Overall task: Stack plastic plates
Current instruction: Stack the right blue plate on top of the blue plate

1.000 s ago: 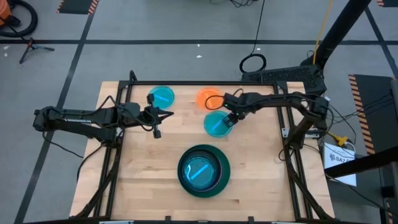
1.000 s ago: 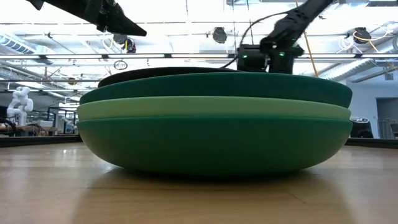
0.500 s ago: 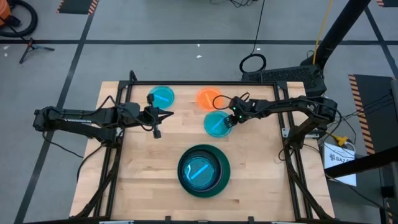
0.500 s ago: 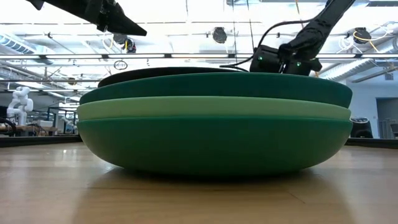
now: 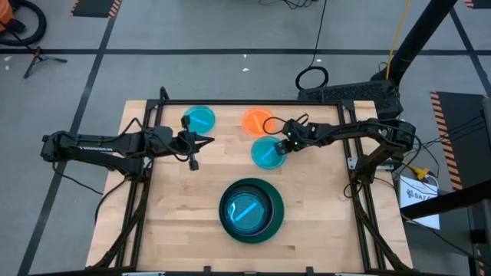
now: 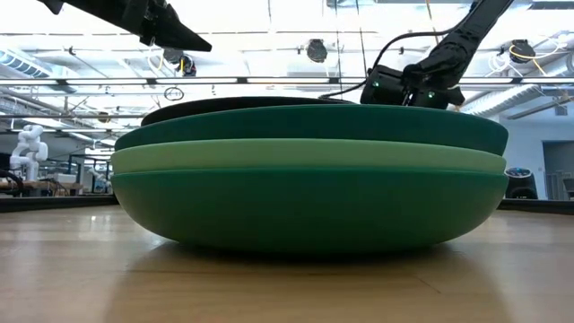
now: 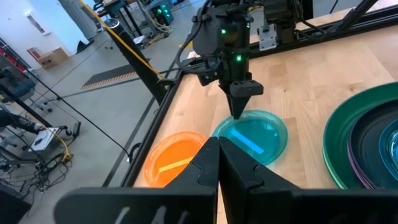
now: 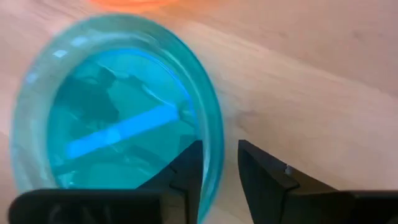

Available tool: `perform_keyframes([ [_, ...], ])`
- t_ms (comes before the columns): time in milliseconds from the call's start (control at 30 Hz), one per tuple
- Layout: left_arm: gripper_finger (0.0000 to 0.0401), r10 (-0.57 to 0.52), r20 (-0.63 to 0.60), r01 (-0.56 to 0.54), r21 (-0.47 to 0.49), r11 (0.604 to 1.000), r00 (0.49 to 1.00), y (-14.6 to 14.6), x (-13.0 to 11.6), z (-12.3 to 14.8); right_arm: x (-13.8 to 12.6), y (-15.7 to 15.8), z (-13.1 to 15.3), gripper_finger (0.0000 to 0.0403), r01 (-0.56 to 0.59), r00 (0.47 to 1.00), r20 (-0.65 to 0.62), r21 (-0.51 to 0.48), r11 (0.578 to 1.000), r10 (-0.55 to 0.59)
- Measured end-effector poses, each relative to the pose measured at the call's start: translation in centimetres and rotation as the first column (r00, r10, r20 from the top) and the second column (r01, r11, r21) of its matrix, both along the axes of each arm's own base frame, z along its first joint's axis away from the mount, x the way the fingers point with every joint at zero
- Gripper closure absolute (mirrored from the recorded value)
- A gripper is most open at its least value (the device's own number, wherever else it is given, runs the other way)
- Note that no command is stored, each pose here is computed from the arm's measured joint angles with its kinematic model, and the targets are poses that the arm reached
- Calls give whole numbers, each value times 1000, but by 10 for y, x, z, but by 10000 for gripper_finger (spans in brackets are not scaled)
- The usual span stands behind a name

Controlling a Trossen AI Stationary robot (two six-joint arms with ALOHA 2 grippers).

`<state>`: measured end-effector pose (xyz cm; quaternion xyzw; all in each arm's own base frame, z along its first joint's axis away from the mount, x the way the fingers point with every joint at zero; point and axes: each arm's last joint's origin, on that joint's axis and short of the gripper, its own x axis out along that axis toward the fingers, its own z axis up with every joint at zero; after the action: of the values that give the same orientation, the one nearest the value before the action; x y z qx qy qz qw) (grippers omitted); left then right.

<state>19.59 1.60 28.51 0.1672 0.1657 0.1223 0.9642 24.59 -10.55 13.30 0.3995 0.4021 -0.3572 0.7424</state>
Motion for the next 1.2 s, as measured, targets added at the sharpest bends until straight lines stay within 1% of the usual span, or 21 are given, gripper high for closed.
perform_keyframes([
  [133,397,0,0,0,0,1000,1000,0,0,0,-3,2,-5,333,10,1000,-7,9,1000,-10],
  [467,397,0,2,0,0,1000,1000,0,0,0,-2,3,-7,398,20,999,32,-21,1000,-19],
  [733,397,0,-1,0,0,1000,1000,0,0,0,1,2,-5,401,28,997,72,-44,999,-25],
  [800,397,0,-1,0,0,1000,1000,0,0,0,2,1,-3,401,39,996,83,-67,997,-33],
  [900,397,0,-1,0,0,1000,1000,0,0,0,6,0,0,402,43,991,129,-86,995,-32],
  [1133,397,0,-2,0,1,1000,1000,0,0,0,12,3,4,402,31,981,194,-111,993,-9],
  [1200,397,0,-1,0,1,1000,1000,0,0,0,17,4,8,402,27,970,241,-128,991,5],
])
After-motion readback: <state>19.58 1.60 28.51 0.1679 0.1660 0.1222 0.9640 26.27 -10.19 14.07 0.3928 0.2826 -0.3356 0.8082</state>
